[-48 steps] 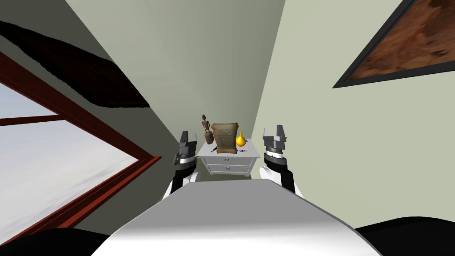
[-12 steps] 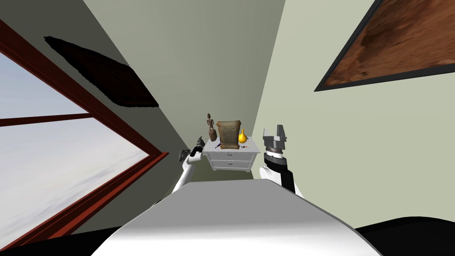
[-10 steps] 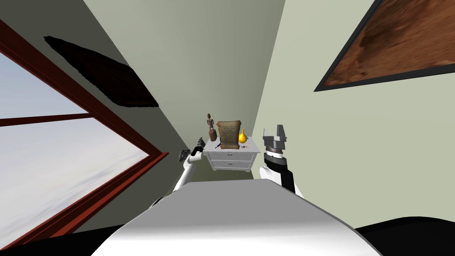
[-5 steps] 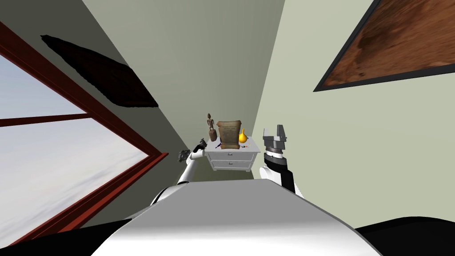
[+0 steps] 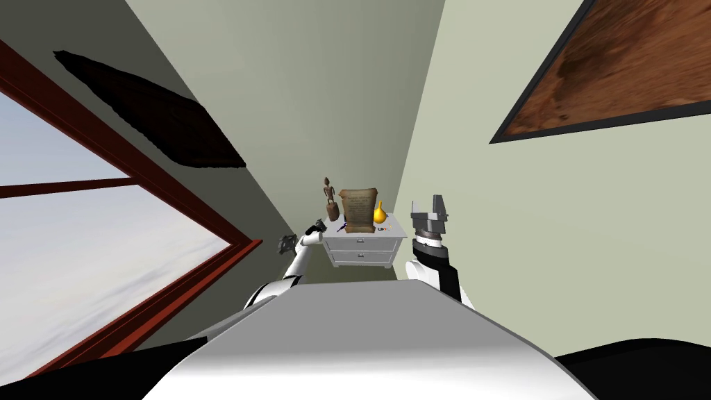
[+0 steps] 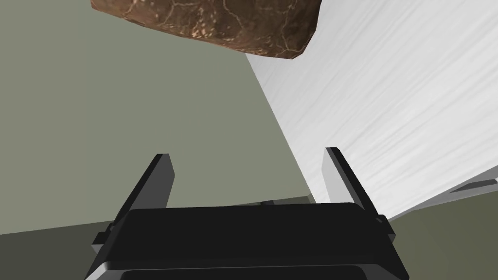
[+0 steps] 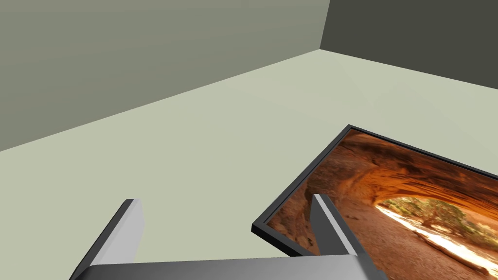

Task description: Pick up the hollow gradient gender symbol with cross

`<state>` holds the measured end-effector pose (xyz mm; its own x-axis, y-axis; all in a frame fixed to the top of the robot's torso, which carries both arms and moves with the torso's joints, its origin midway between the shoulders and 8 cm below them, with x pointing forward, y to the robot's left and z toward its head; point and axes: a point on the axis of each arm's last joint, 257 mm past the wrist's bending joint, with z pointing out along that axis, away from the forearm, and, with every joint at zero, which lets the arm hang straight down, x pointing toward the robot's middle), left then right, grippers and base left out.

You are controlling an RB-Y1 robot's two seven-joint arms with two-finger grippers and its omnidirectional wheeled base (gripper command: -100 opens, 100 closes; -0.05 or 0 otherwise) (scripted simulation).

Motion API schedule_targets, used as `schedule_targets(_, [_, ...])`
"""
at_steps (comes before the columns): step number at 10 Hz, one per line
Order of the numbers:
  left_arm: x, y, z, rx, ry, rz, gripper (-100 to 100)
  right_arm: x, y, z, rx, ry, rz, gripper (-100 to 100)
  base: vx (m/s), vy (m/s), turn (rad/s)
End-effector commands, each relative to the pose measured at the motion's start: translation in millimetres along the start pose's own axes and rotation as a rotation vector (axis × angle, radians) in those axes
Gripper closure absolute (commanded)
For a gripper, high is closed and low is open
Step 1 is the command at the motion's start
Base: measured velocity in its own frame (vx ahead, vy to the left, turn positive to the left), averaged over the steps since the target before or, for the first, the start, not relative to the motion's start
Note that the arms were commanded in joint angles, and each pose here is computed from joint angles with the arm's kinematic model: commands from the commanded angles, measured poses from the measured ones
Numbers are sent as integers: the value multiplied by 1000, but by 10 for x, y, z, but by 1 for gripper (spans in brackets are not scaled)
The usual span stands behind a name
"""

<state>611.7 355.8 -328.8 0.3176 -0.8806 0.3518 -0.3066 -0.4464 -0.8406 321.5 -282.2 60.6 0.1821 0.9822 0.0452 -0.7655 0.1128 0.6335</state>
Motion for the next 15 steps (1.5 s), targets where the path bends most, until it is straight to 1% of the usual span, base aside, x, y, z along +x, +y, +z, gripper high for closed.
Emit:
schedule_targets(1, [-26, 77, 31, -22, -8, -5, -100, 0, 0, 0, 0, 0, 0, 0, 3, 9, 5])
schedule_targets(2, [63, 165, 79, -69, -9, -33, -100, 0, 0, 0, 0, 0, 0, 0, 3, 13, -12])
schedule_targets(3, [23, 244, 81, -84, -18, -33, -100, 0, 0, 0, 0, 0, 0, 0, 5, 15, -22])
schedule_targets(4, [134, 302, 115, -124, -15, -57, -100, 0, 0, 0, 0, 0, 0, 0, 5, 22, -31])
schedule_targets(6, [80, 410, 115, -145, -26, -58, -100, 0, 0, 0, 0, 0, 0, 0, 4, 15, -9])
schedule_targets(7, [168, 518, 135, -195, -28, -78, -100, 0, 0, 0, 0, 0, 0, 0, 8, 11, -22])
schedule_targets(8, [142, 572, 132, -205, -34, -79, -100, 0, 0, 0, 0, 0, 0, 0, 8, 15, -20])
schedule_targets(9, [205, 726, 136, -263, -41, -96, -100, 0, 0, 0, 0, 0, 0, 0, 10, 19, -25])
schedule_targets(10, [205, 726, 136, -263, -41, -96, -100, 0, 0, 0, 0, 0, 0, 0, 9, 16, -23])
schedule_targets(12, [337, 979, 119, -358, -49, -119, -100, 0, 0, 0, 0, 0, 0, 0, 14, 23, -38])
schedule_targets(13, [330, 1001, 111, -367, -52, -119, -100, 0, 0, 0, 0, 0, 0, 0, 15, 19, -19])
schedule_targets(15, [445, 1210, 62, -454, -60, -130, -100, 0, 0, 0, 0, 0, 0, 0, 18, 17, -34])
